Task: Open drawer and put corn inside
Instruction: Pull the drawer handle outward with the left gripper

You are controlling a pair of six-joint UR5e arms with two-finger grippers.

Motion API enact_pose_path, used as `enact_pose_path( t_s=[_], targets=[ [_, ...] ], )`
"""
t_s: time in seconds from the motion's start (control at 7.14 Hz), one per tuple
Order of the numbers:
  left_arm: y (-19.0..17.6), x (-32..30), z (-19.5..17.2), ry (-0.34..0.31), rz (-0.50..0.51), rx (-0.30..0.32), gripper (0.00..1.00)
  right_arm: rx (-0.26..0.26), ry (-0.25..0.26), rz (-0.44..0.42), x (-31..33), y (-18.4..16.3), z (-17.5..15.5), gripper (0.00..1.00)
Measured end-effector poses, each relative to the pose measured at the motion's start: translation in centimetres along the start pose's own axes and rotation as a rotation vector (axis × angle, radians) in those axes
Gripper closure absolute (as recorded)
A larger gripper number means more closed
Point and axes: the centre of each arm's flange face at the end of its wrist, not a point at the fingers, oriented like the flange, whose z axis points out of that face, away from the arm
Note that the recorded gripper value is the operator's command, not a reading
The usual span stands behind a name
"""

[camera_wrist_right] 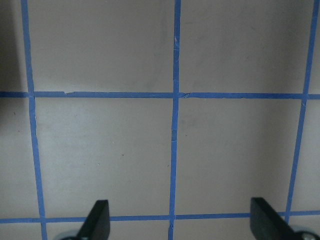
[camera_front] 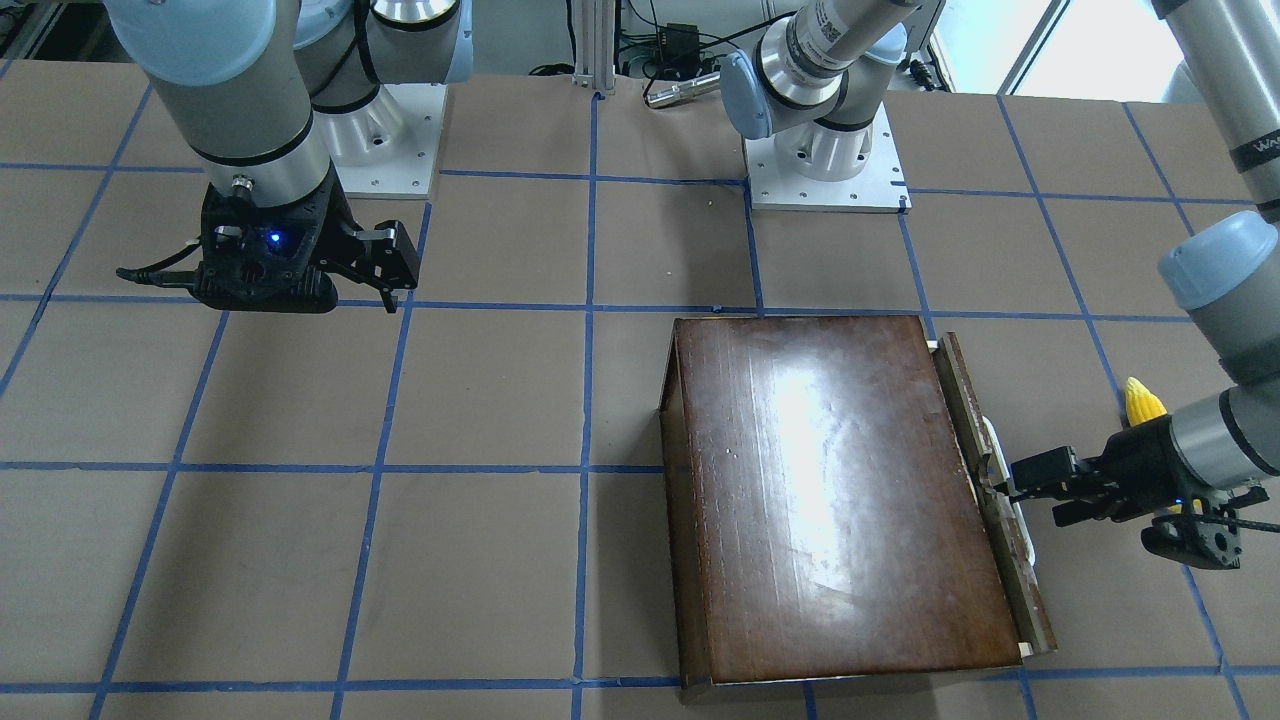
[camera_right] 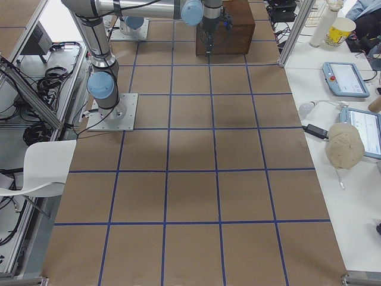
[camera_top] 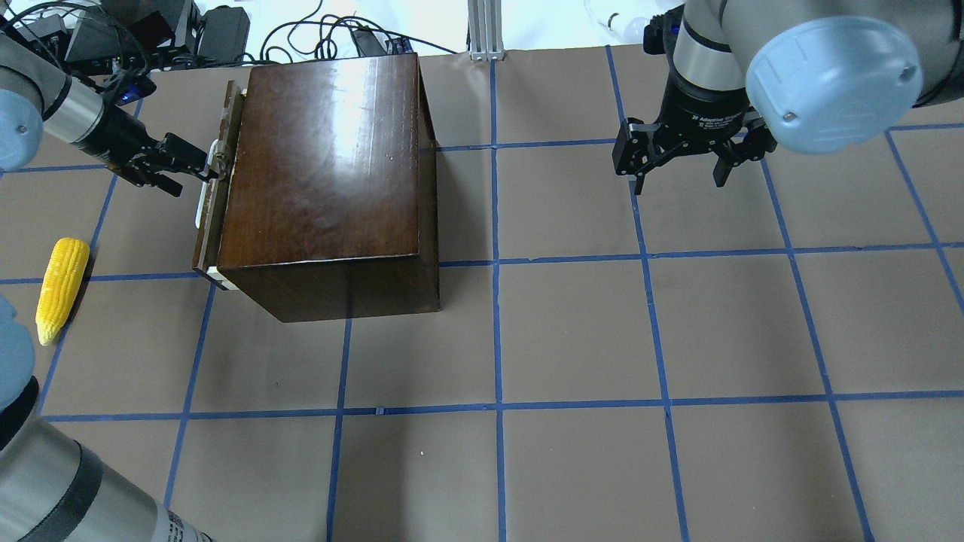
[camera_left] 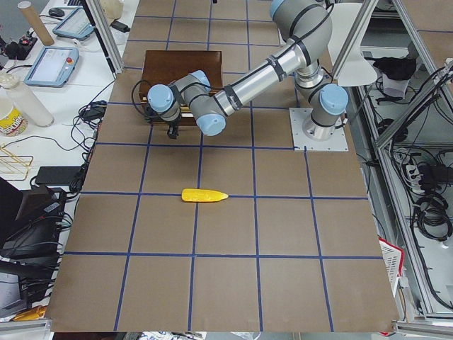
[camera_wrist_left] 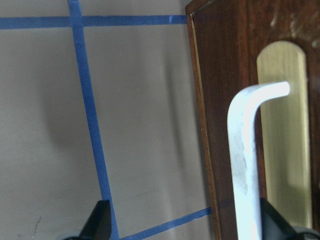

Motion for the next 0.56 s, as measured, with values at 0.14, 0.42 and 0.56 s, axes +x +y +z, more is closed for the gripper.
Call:
enact_pose_path(
  t_s=[0.14,0.42,0.56],
  targets=[
    [0.2,-0.5,-0.3,-0.002,0.001,0.003,0.00,0.000,0.000,0.000,0.0,0.0,0.0,0.00],
    [0.5,-1.5,-0.9,-0.007,0.009,0.009,0.00,0.000,0.000,0.000,0.0,0.0,0.0,0.00],
    [0.5,-1.8,-1.0,-0.011,0.012,0.009,0.00,0.000,0.000,0.000,0.0,0.0,0.0,0.00]
  ],
)
